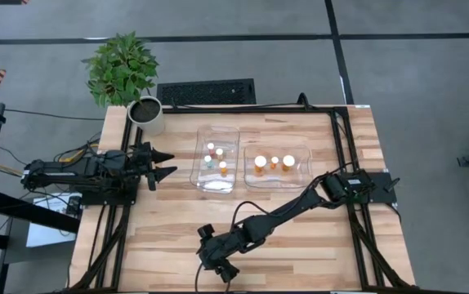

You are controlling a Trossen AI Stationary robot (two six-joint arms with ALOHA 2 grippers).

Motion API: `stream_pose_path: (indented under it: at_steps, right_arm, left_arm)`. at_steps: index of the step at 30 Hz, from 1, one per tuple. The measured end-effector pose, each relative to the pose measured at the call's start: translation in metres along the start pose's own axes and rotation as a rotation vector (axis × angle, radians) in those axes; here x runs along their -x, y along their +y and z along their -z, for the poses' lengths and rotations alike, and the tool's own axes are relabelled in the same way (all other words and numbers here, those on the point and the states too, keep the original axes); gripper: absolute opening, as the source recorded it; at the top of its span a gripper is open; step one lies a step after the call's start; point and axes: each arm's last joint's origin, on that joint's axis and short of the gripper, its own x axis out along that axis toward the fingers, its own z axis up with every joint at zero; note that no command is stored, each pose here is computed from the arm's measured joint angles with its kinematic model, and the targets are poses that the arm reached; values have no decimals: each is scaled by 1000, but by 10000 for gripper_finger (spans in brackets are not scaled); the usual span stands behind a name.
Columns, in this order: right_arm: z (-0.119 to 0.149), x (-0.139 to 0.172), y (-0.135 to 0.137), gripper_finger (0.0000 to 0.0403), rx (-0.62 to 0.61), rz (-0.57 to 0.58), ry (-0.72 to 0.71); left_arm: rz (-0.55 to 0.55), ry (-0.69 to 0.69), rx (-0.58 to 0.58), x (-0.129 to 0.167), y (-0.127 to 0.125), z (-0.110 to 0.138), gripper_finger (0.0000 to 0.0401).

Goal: Pick and place medicine bottles into bin by pill shape (circle, oval)
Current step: Put the blue pill bottle into the right transparent bin

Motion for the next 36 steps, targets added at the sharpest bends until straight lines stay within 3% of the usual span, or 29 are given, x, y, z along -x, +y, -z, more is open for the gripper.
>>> stream_pose_path:
  at_steps: [10,29,36]
  right_arm:
    - [12,-14,1,271,-9,-27,14]
    - [8,-11,-7,269,-41,-73,-12]
    - [10,-11,-8,236,-47,-74,4]
  left_arm:
    - [-1,0,-7,0,0,0,270]
    - [-4,6,-29,0,0,1,270]
    - [-4,6,-29,0,0,1,270]
